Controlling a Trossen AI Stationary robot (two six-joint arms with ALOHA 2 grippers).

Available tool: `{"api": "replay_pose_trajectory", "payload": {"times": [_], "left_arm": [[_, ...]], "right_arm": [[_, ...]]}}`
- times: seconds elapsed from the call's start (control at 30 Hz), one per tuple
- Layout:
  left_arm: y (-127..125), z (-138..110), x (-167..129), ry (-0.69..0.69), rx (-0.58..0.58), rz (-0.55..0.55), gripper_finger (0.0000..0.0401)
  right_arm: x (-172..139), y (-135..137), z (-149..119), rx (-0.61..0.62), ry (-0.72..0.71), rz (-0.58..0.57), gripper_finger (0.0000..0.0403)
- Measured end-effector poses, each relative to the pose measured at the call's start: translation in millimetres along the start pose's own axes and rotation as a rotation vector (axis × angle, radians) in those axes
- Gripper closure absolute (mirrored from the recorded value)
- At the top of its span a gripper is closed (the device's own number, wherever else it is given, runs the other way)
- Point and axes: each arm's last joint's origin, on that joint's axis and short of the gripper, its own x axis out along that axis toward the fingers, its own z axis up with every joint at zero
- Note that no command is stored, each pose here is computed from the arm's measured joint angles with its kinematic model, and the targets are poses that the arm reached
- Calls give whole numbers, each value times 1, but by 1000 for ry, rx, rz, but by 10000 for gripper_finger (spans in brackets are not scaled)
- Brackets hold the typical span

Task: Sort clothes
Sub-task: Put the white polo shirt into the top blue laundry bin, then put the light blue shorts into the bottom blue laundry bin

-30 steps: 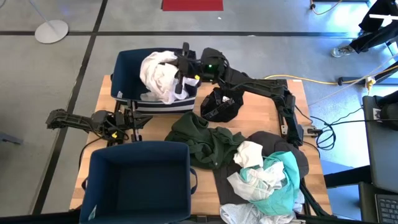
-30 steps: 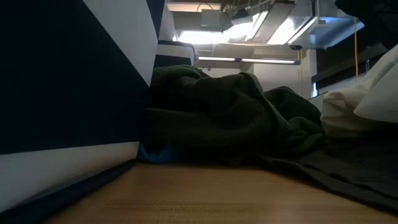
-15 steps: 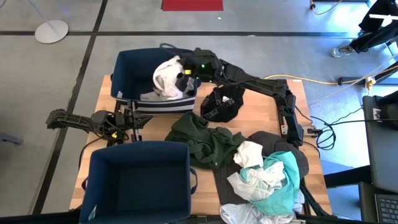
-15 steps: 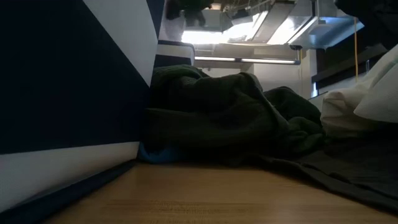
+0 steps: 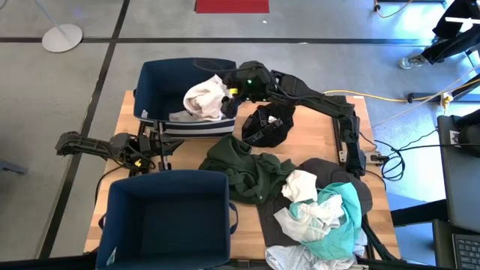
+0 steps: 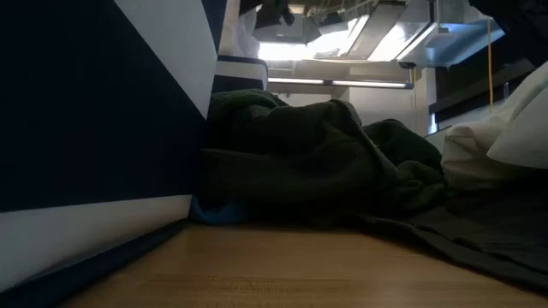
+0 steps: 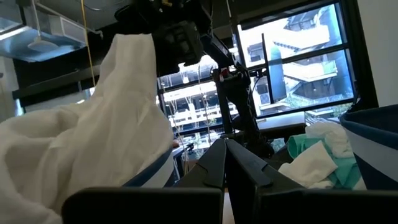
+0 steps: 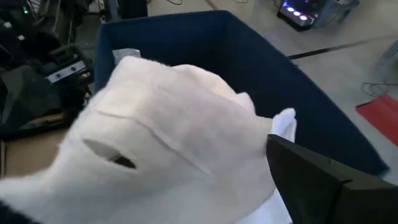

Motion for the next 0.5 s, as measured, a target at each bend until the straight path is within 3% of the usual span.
{"api": "replay_pose_trajectory", "payload": {"times": [0.2, 0.33, 0.5], "left_arm": [[1, 3, 0, -25, -9, 9, 401], [1, 3, 0, -28, -11, 8, 401], [1, 3, 0, -27, -11, 6, 401]], "right_arm": [[16, -6, -20, 123, 120, -275, 128], [16, -5, -32, 123, 250, -153, 128], [8, 0, -43, 92, 381, -129, 128]]}}
